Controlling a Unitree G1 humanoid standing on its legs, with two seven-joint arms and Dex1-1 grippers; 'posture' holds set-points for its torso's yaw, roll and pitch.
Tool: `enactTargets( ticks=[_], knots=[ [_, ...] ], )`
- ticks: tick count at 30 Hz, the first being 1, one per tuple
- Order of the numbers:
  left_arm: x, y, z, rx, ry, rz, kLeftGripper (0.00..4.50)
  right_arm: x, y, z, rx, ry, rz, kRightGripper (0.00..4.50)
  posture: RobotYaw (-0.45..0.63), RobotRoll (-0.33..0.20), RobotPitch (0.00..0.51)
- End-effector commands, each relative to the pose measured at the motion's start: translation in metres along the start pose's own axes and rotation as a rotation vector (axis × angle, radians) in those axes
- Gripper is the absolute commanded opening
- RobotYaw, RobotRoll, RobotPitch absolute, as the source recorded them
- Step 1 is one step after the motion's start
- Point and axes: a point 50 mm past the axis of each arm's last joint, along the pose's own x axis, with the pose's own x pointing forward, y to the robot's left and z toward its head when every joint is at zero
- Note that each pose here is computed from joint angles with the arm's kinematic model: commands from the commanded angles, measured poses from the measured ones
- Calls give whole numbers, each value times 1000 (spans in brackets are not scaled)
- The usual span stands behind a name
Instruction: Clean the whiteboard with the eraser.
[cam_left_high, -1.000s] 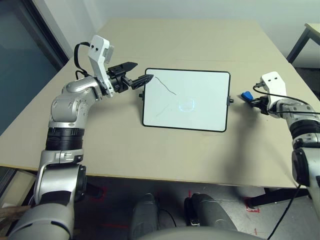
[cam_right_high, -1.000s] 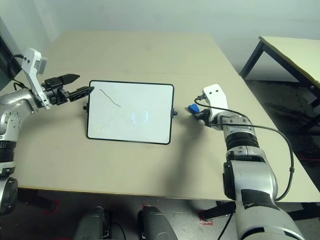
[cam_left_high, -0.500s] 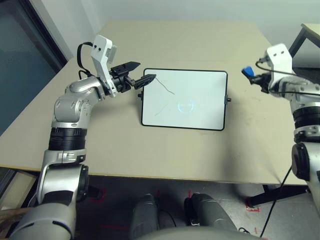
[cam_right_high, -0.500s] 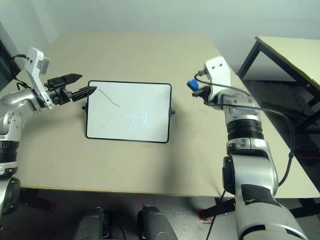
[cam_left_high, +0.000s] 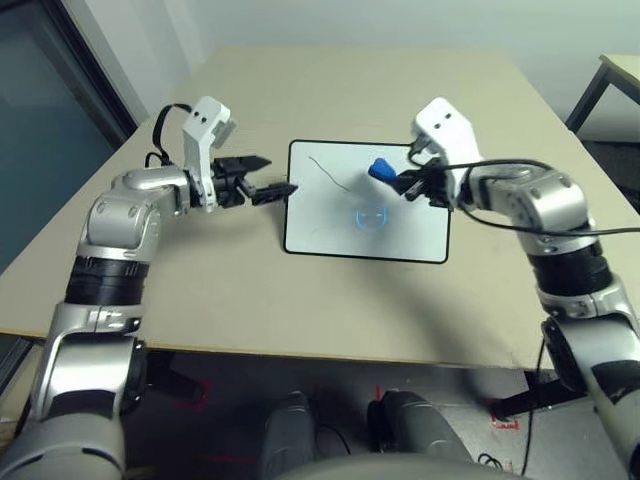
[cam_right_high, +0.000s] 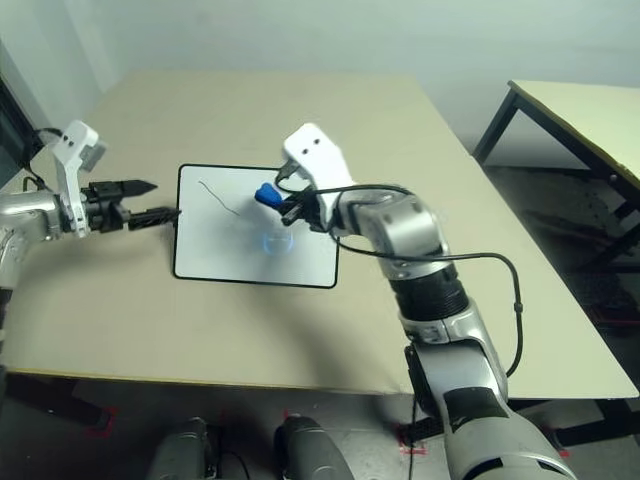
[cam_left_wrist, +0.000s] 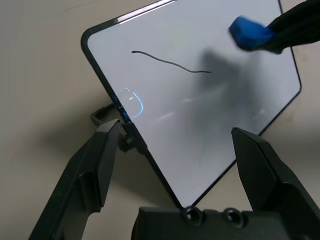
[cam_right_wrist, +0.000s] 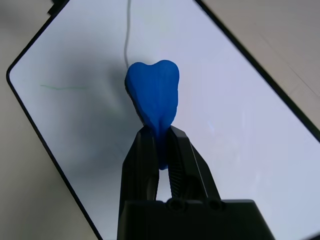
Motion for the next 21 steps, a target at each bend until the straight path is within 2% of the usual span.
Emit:
enactTargets(
  ticks=[1, 7, 14, 18, 21],
  knots=[
    [-3, -3, -1, 1, 12, -1, 4500, 10, 0, 3, -69, 29, -42, 222, -119, 0, 32],
    [-4, -8, -2, -8, 10, -3, 4500, 24, 15, 2, -125, 70, -11, 222, -111, 0, 39],
    [-4, -10, -4, -20, 10, -3, 4500, 29, 34, -2, -151, 100, 65, 221, -111, 0, 46],
    [-4, -10, -5, -25, 8, -4, 4500, 29, 30, 0, -162, 101, 46, 206, -112, 0, 48],
    [-4, -11, -5, -26, 8, -5, 4500, 28, 16, 14, -165, 60, -22, 205, -114, 0, 48]
  ],
)
